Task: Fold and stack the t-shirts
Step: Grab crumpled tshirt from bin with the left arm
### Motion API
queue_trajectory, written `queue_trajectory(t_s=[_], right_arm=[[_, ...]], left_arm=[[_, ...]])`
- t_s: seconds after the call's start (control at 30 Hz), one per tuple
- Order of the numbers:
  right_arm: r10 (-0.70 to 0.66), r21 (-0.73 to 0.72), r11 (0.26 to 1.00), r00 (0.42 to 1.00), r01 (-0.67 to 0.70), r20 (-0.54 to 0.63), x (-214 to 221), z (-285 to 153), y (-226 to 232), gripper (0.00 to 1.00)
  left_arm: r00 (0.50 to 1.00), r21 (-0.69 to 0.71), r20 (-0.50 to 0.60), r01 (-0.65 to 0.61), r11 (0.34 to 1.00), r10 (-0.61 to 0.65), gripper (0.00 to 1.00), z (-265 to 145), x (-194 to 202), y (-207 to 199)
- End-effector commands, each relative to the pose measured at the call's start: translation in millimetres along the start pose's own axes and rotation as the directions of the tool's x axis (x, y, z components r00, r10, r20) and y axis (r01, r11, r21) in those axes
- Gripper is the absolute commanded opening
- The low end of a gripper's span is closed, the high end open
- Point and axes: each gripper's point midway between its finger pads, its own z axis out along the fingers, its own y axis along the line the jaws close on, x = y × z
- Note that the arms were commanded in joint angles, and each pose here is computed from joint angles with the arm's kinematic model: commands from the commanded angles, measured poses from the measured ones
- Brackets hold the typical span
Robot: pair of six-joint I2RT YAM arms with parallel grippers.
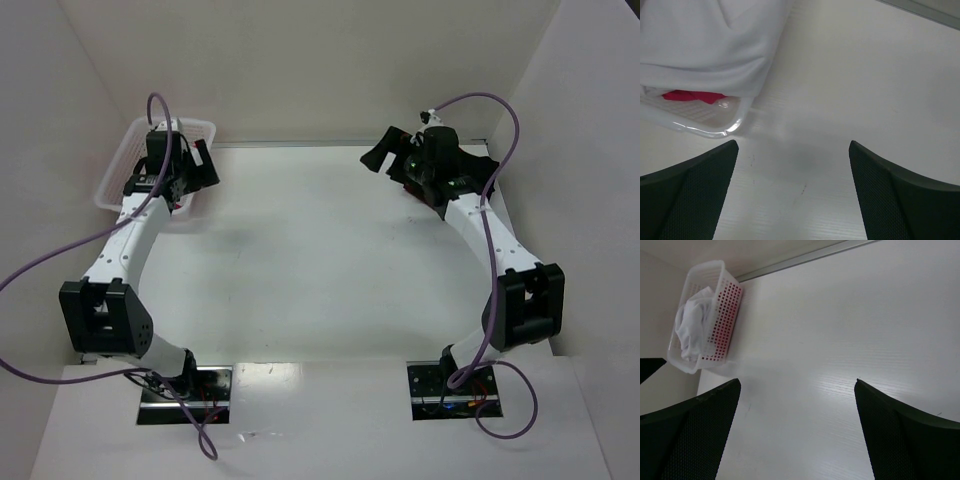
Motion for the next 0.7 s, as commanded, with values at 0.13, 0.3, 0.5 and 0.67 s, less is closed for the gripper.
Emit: queue_trajectory(t_s=[0.13,0.3,0.5,0.67], right_arm=[[-0.031,-0.027,0.999,0.999,0.032,0.032,-6.2,6.0,14.2,1.00],[-0.026,-0.014,1.000,1.000,0.026,0.012,6.5,6.5,5.5,1.00],[-0.021,-0.002,1.000,1.000,0.021,-0.006,10.2,8.0,2.5,1.00],[-0.018,-0.004,1.000,1.000,0.018,-0.003,9.4,8.1,3.2,1.00]], left_arm=[[0.988,-0.197,0.153,0.038,0.980,-0.007,0.99,34.7,-64.4,57.4],[0.991,-0.243,0.126,0.081,0.967,-0.052,0.99,67.7,-60.2,84.0],[0.994,-0.255,0.093,0.074,0.964,-0.051,0.99,95.4,-42.6,88.8],[0.995,-0.193,0.084,0.062,0.979,-0.047,0.96,108.5,-39.9,78.5]])
